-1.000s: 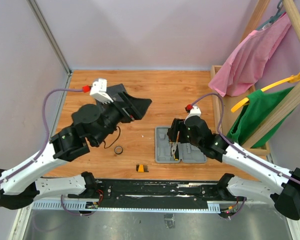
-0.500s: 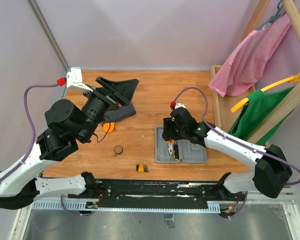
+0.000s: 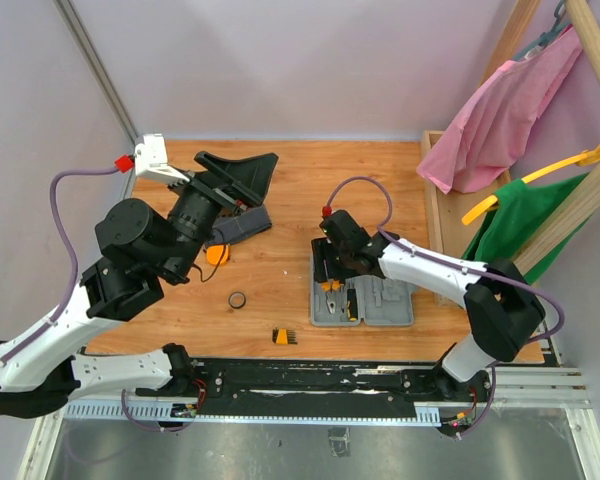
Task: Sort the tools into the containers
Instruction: Place the pliers in the storage box, then adjust the pliers in the storage box.
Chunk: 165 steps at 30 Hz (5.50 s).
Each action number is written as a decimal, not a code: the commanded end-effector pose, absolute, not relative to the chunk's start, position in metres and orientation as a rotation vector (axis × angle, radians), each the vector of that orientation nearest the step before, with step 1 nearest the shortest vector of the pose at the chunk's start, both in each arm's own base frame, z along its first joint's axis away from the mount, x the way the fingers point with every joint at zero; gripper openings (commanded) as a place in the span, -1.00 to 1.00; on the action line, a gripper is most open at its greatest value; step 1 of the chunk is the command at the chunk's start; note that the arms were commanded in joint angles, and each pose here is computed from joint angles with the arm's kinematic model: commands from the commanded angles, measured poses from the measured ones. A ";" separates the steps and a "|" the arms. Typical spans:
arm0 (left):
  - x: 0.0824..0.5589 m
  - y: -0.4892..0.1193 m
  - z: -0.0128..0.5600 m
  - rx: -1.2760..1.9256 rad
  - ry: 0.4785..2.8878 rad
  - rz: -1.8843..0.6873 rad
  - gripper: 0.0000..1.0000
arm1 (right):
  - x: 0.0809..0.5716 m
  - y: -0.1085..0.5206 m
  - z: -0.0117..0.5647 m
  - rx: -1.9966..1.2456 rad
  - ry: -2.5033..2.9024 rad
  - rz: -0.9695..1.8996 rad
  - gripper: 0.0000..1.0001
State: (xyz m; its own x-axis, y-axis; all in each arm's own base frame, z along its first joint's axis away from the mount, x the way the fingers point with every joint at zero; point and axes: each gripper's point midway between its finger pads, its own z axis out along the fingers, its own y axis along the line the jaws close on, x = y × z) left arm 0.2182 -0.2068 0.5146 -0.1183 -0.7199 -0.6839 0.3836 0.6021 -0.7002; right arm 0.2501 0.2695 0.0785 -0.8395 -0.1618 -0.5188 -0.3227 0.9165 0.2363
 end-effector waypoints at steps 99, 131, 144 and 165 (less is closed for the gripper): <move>0.209 -0.213 0.230 -0.217 1.987 -0.585 0.85 | 0.332 0.254 0.072 -0.227 2.548 0.211 0.03; 0.204 -0.229 0.212 -0.167 2.040 -0.630 0.86 | 0.332 0.255 0.044 -0.225 2.597 0.234 -0.30; 0.204 -0.233 0.206 -0.157 2.057 -0.624 0.87 | 0.320 0.250 0.035 -0.238 2.656 0.225 -0.41; 0.204 -0.237 0.199 -0.143 2.082 -0.610 0.88 | 0.322 0.258 0.051 -0.264 2.623 0.287 -0.31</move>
State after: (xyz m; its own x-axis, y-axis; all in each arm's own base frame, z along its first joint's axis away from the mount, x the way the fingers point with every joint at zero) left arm 0.2036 -0.2330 0.1969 -0.5647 -0.3156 -0.7625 0.1311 0.8779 -0.4605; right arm 0.3247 0.2650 0.0464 -0.8581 -0.1302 -0.4967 -0.2308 0.9619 0.1465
